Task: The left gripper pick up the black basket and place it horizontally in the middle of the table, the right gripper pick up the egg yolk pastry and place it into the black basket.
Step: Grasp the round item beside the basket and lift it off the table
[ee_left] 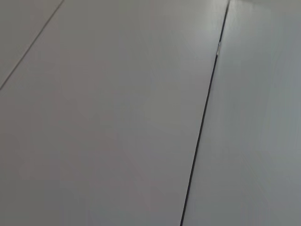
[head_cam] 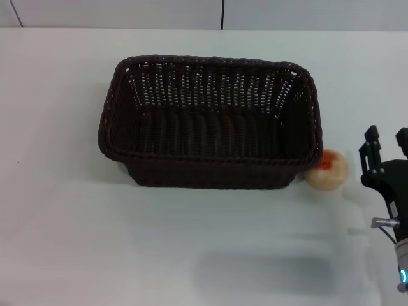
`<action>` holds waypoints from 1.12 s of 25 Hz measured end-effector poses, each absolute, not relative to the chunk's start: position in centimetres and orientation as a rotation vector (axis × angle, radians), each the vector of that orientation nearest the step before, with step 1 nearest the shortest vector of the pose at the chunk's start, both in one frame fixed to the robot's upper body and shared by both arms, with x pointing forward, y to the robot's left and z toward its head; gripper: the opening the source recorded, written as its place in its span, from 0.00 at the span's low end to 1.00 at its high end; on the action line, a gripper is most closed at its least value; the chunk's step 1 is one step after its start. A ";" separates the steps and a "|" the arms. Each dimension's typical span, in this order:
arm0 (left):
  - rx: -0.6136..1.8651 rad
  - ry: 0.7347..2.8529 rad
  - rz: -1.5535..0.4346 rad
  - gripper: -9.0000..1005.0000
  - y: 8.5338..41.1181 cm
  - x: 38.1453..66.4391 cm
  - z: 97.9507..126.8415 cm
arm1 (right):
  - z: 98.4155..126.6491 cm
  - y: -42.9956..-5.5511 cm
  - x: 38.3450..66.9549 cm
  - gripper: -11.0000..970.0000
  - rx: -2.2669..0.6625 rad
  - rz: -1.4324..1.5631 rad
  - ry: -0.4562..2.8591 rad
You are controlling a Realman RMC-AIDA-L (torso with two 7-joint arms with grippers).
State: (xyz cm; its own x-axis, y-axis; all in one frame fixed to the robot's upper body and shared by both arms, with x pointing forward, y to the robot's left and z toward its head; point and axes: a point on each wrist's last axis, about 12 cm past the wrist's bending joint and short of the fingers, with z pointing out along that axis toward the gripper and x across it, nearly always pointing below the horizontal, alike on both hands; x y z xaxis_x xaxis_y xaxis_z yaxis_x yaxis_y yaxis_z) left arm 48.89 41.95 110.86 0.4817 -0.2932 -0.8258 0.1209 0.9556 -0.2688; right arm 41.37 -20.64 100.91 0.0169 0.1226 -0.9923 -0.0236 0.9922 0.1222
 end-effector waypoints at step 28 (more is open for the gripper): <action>-0.169 1.047 -0.267 0.42 41.5 49.2 110.8 | 98.8 -19.9 42.2 0.52 0.042 0.256 1.706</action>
State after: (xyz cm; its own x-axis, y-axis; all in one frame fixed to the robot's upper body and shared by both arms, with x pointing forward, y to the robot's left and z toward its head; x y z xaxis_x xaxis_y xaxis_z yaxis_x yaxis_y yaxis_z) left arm 49.22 41.51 110.78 0.4724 -0.2967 -0.8299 0.1365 0.9549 -0.2637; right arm 42.20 -19.94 98.83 -0.1534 0.1741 -0.9727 -0.1188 0.9740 0.1931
